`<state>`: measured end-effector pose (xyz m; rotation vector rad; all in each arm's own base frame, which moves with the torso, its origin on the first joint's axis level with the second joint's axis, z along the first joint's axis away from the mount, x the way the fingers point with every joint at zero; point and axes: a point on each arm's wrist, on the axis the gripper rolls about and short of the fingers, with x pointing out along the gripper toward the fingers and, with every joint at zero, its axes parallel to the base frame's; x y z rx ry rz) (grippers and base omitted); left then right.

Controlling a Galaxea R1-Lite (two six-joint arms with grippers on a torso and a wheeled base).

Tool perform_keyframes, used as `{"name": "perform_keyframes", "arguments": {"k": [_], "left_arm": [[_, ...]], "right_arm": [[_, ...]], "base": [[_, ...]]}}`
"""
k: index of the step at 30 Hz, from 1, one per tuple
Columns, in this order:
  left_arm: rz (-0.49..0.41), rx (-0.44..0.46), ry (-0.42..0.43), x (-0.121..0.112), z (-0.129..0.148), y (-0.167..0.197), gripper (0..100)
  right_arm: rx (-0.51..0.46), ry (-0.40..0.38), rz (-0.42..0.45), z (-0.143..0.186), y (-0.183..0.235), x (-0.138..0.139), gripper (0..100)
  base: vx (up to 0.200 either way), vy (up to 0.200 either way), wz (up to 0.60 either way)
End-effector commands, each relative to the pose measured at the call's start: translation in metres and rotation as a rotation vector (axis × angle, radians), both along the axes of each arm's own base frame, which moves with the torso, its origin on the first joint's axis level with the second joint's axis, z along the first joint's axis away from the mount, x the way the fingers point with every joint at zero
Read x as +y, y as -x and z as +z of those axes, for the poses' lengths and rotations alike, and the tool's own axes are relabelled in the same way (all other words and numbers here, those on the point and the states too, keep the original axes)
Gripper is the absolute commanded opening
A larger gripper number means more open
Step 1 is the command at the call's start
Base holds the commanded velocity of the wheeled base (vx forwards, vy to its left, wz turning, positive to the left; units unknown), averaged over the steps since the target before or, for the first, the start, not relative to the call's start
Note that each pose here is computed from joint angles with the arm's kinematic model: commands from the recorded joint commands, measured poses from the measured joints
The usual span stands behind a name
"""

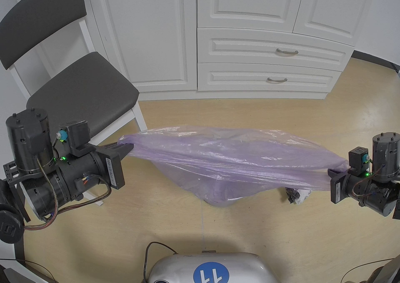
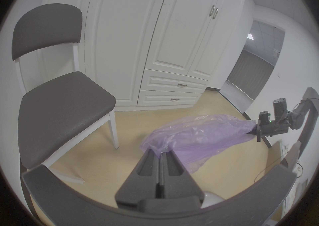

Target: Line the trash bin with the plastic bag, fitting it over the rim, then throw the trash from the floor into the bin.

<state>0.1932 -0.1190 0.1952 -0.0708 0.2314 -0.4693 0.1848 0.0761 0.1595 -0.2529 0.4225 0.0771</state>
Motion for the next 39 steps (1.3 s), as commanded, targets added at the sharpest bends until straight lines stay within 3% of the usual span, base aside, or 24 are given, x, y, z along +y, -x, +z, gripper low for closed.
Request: {"name": "perform_keyframes", "arguments": {"k": [1, 13, 18, 20, 23, 26, 32, 33, 36, 39], "left_arm": [[0.015, -0.011, -0.014, 0.016, -0.001, 0.002, 0], [-0.041, -0.024, -0.005, 0.015, 0.0, 0.005, 0], [-0.133, -0.073, 0.008, -0.01, 0.009, 0.006, 0], [-0.136, -0.091, 0.009, -0.023, 0.014, -0.01, 0], [-0.122, -0.095, -0.014, -0.038, 0.013, -0.03, 0], [-0.16, -0.106, -0.035, -0.058, 0.01, -0.035, 0], [-0.246, -0.113, 0.015, -0.1, 0.001, -0.038, 0], [-0.274, -0.104, 0.067, -0.114, -0.003, -0.031, 0], [-0.276, -0.085, 0.144, -0.133, -0.009, -0.022, 0], [-0.261, -0.073, 0.184, -0.143, -0.013, -0.019, 0]], "right_arm": [[0.029, 0.031, -0.001, -0.007, 0.002, -0.009, 0], [0.001, -0.006, 0.046, -0.001, 0.003, -0.01, 0], [-0.078, -0.02, 0.114, 0.028, -0.016, 0.006, 0], [-0.099, 0.021, 0.135, 0.038, -0.029, 0.013, 0], [-0.109, 0.082, 0.176, 0.04, -0.042, 0.02, 0], [-0.083, 0.094, 0.23, 0.03, -0.054, 0.029, 0], [-0.104, -0.013, 0.376, 0.017, -0.057, 0.061, 0], [-0.106, -0.085, 0.414, 0.013, -0.05, 0.071, 0], [-0.107, -0.195, 0.451, 0.01, -0.041, 0.079, 0], [-0.112, -0.236, 0.478, 0.009, -0.035, 0.077, 0]], "base": [[0.0, 0.0, 0.0], [0.0, 0.0, 0.0], [0.0, 0.0, 0.0], [0.0, 0.0, 0.0], [0.0, 0.0, 0.0], [0.0, 0.0, 0.0], [0.0, 0.0, 0.0], [0.0, 0.0, 0.0], [0.0, 0.0, 0.0], [0.0, 0.0, 0.0]]}}
